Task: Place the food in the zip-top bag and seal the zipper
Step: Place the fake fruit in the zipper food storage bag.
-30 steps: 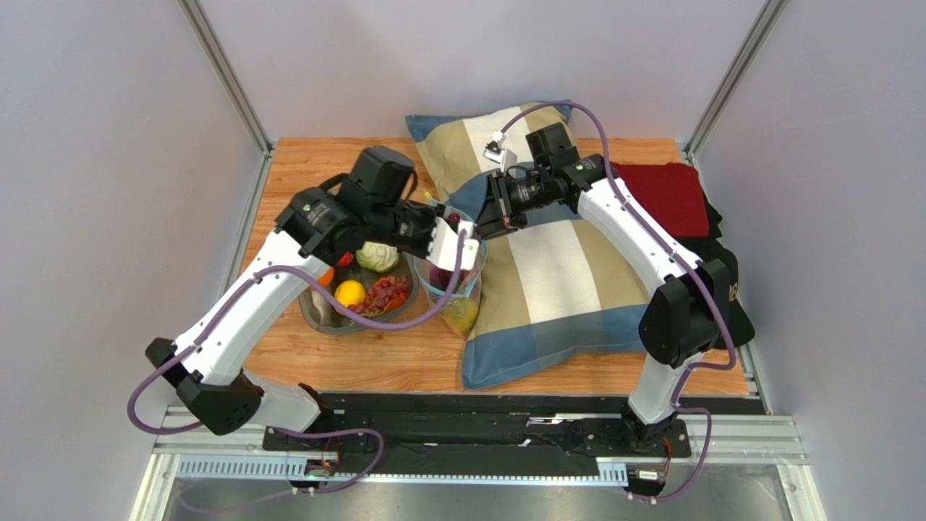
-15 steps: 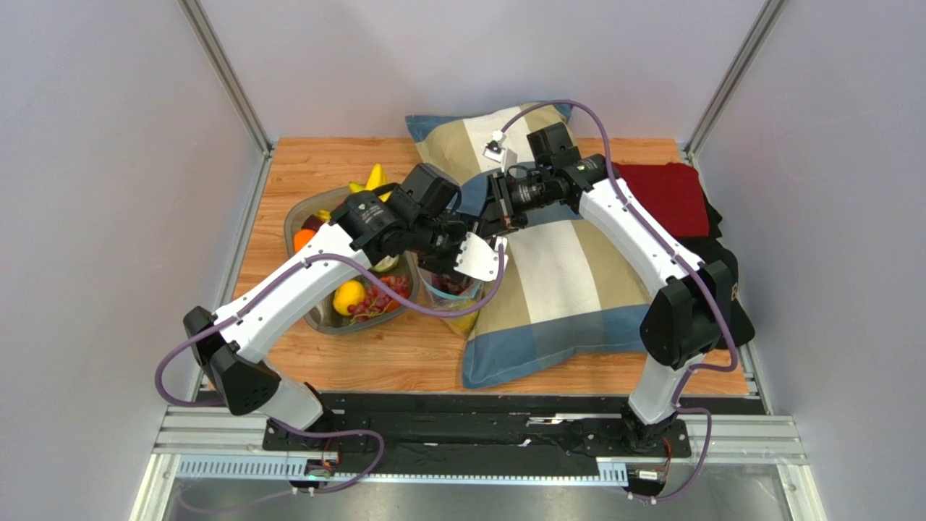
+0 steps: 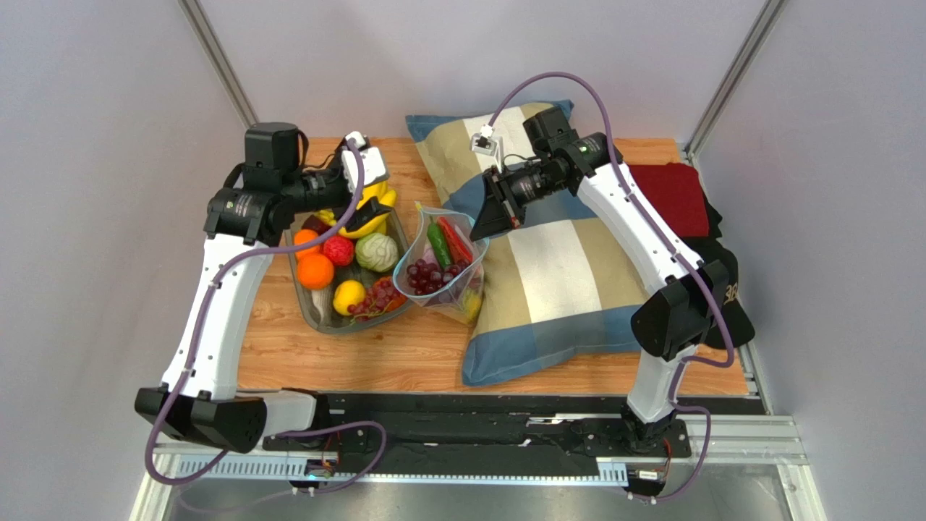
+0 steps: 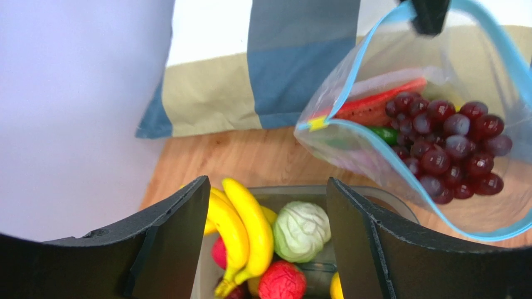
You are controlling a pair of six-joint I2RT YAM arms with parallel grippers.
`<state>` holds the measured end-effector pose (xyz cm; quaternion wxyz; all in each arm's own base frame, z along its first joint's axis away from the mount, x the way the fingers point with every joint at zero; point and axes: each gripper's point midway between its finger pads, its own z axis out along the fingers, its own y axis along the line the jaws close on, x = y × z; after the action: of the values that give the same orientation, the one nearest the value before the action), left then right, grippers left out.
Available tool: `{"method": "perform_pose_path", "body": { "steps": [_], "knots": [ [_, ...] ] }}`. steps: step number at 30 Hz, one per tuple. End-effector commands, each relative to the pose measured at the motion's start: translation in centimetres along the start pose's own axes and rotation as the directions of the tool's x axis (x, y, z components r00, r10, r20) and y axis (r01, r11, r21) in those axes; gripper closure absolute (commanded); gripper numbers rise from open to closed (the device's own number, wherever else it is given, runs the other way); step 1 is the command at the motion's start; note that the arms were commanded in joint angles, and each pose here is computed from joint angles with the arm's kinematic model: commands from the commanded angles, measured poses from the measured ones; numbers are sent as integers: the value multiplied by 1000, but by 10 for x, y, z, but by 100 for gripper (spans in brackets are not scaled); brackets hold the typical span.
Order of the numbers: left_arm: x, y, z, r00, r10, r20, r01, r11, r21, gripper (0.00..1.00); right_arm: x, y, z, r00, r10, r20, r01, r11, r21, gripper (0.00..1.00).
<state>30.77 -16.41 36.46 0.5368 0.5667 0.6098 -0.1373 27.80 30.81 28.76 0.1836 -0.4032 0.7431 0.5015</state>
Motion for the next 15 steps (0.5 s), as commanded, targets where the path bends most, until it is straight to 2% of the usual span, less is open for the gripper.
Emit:
{"method": "perform_pose_path", "body": {
  "steps": [1,2,5,10,15],
  "knots": [
    [25,-20,9,995,-44,84,31,987,160,24,3,26,-4,964,-263,-37,260,962,-82,100],
    [30,-23,11,995,19,94,-36,984,176,24,5,27,-3,949,-311,-41,307,948,-87,100],
    [44,-40,19,990,67,124,-95,966,239,24,12,34,1,923,-378,-66,370,923,-103,100],
    [47,-62,29,973,90,213,-157,933,323,24,25,41,8,904,-416,-100,402,906,-135,100],
    [54,-90,38,970,119,210,-199,887,417,36,26,47,9,887,-449,-103,433,889,-149,100]
  ]
}}
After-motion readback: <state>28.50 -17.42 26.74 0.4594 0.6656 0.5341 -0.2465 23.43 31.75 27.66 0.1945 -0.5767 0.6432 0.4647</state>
